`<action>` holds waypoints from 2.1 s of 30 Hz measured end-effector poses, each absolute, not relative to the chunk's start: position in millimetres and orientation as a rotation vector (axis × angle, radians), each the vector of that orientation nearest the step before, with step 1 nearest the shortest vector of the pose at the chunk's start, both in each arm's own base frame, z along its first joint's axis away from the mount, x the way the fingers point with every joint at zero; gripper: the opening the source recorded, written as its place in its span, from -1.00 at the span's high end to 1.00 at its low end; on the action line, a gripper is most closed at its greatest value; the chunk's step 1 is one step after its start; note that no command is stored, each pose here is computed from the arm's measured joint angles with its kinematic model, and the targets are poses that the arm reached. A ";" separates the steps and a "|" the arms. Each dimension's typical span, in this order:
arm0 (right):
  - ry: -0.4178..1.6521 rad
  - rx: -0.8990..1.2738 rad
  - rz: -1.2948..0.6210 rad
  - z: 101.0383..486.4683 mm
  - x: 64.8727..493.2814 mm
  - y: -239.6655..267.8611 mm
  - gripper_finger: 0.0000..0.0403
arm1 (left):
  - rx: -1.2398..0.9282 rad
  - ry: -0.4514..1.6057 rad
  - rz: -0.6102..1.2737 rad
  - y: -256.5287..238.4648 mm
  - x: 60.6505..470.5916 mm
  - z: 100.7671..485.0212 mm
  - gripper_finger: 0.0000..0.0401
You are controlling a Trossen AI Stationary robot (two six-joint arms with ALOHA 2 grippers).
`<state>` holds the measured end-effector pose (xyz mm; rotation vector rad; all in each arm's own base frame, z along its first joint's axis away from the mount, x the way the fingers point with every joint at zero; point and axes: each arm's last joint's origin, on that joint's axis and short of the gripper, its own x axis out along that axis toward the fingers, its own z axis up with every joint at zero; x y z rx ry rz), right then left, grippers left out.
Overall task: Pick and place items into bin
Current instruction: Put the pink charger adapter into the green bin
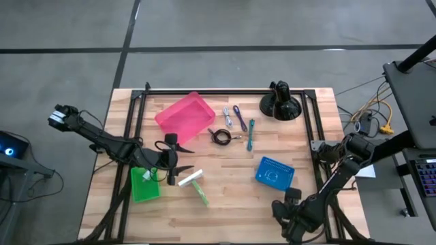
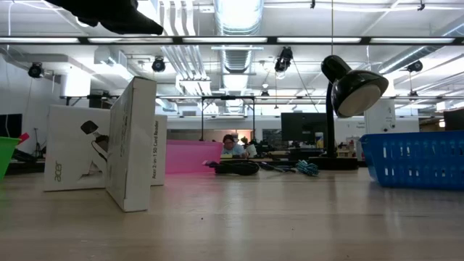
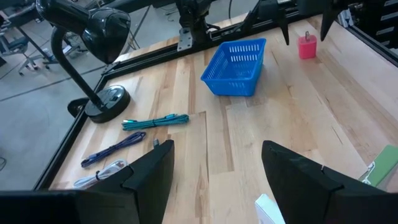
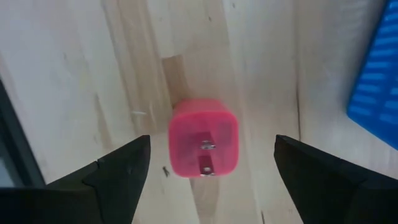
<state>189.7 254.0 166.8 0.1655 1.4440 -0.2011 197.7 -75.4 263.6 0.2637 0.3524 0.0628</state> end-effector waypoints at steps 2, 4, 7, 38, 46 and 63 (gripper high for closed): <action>1.447 0.161 -0.205 164.2 188.7 252.6 -0.61 | 0.264 0.352 0.063 -75.4 197.7 263.6 -0.13; 1.447 0.163 -0.203 160.5 187.9 251.5 -0.61 | 0.264 0.352 0.063 -75.5 197.7 263.6 -0.13; 1.434 0.181 -0.187 156.0 188.1 251.8 -0.61 | 0.264 0.352 0.063 -75.4 197.7 263.6 -0.13; 1.449 0.158 -0.135 149.6 186.4 250.6 0.10 | 0.268 0.352 0.062 -75.4 197.7 263.6 -0.13; 1.420 0.152 -0.131 150.0 187.7 251.3 0.31 | 0.268 0.352 0.062 -75.4 197.7 263.6 -0.13; 1.148 0.029 -0.127 162.4 200.8 256.7 0.31 | 0.260 0.349 0.063 -75.5 197.8 263.8 -0.13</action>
